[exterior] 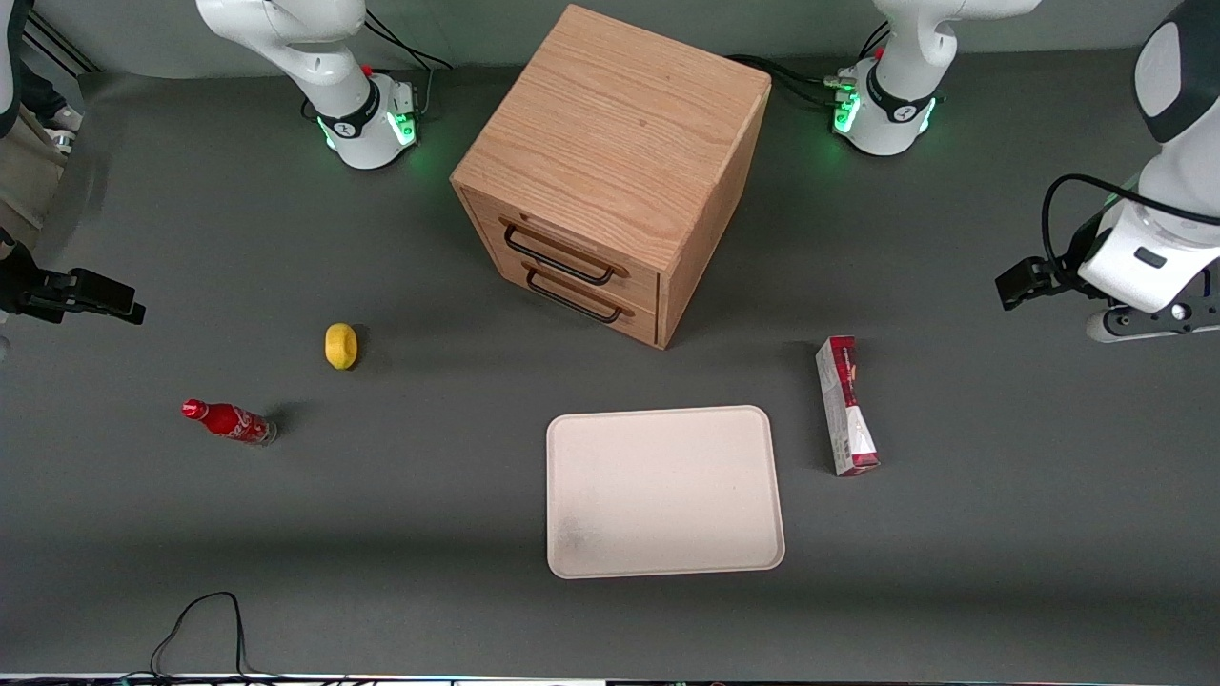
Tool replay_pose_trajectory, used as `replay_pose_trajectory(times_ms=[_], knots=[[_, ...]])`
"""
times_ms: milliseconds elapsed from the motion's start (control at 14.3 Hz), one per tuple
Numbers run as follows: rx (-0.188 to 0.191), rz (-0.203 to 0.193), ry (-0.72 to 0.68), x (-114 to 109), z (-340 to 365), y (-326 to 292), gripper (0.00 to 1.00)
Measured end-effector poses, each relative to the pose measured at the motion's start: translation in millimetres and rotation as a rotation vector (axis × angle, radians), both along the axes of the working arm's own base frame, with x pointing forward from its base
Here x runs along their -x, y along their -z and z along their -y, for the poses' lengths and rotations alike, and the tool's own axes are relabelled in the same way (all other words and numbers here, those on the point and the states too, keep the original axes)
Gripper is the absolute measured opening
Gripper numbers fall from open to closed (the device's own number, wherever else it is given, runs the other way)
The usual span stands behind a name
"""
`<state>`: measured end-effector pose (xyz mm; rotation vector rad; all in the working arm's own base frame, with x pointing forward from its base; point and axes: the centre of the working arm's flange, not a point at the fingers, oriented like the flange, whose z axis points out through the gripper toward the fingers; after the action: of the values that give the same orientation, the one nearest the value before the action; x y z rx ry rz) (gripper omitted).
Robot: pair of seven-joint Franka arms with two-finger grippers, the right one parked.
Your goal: Place red cookie box on tray
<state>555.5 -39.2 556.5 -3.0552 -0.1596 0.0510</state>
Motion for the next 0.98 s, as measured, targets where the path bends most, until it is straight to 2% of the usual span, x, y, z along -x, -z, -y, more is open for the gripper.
replay_pose_trajectory(times_ms=[280,561,771,981], knots=[[0.002,0.017,0.005,-3.1,2.5,-9.4,1.00],[0.024,0.020,-0.004,-10.8,2.1,-17.4,1.00],[0.024,-0.025,0.040,-7.6,3.8,-23.8,1.00],[0.028,-0.039,0.055,-5.0,5.6,-30.1,1.00]])
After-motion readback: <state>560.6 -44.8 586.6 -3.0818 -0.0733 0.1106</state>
